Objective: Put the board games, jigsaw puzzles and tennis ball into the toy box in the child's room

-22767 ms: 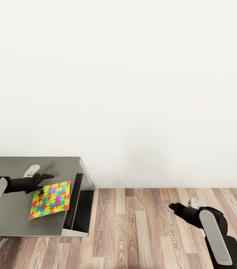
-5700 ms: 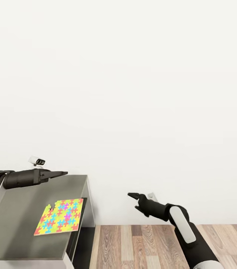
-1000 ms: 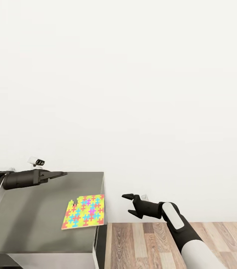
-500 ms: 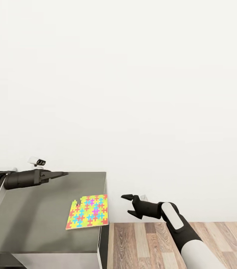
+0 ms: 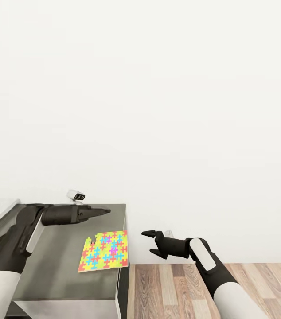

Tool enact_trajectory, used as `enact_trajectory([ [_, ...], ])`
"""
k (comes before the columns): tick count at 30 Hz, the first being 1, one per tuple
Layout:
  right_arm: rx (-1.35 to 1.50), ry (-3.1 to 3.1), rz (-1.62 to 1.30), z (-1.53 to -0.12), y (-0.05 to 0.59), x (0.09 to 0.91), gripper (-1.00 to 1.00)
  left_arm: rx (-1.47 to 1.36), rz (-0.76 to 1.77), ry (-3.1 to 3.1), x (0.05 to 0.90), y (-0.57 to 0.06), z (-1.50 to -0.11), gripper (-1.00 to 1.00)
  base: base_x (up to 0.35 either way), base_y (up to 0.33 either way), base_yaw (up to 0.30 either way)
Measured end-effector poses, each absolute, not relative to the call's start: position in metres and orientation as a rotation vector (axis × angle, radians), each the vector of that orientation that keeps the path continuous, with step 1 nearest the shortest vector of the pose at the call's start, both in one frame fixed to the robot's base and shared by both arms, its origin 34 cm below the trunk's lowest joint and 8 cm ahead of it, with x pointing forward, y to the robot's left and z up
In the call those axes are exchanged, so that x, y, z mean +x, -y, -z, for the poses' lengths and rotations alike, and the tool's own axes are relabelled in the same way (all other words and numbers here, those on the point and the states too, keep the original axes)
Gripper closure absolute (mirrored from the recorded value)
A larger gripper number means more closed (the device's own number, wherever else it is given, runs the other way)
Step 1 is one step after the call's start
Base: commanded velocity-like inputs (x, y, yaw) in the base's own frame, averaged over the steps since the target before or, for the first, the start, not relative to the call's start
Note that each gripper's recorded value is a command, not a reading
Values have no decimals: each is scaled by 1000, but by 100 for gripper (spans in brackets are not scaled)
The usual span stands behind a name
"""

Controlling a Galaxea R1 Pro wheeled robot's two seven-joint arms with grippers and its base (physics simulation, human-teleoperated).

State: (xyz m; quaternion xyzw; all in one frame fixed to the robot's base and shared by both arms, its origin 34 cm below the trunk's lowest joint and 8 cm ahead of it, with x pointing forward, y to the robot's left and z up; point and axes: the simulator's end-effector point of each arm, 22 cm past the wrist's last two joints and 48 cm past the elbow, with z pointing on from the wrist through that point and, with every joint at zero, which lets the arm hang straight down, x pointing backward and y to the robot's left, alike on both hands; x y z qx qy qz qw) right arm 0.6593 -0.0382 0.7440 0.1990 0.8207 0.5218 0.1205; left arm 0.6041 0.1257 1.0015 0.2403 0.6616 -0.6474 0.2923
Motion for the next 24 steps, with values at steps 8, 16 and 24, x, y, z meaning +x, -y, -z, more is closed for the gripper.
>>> enact_trajectory([
  [8, 571, -2415, -1534, -744, 36, 656, -100, 673, 1758, -1759, 598, -104, -999, -100, -38, 92, 0],
  [16, 569, -2416, -1537, -744, 35, 656, -100, 675, 1755, -1757, 598, -104, -1000, -100, -27, 64, 0],
  [24, 568, -2414, -1538, -745, 35, 656, -100, 674, 1753, -1757, 598, -105, -1000, -100, -27, 117, 0],
])
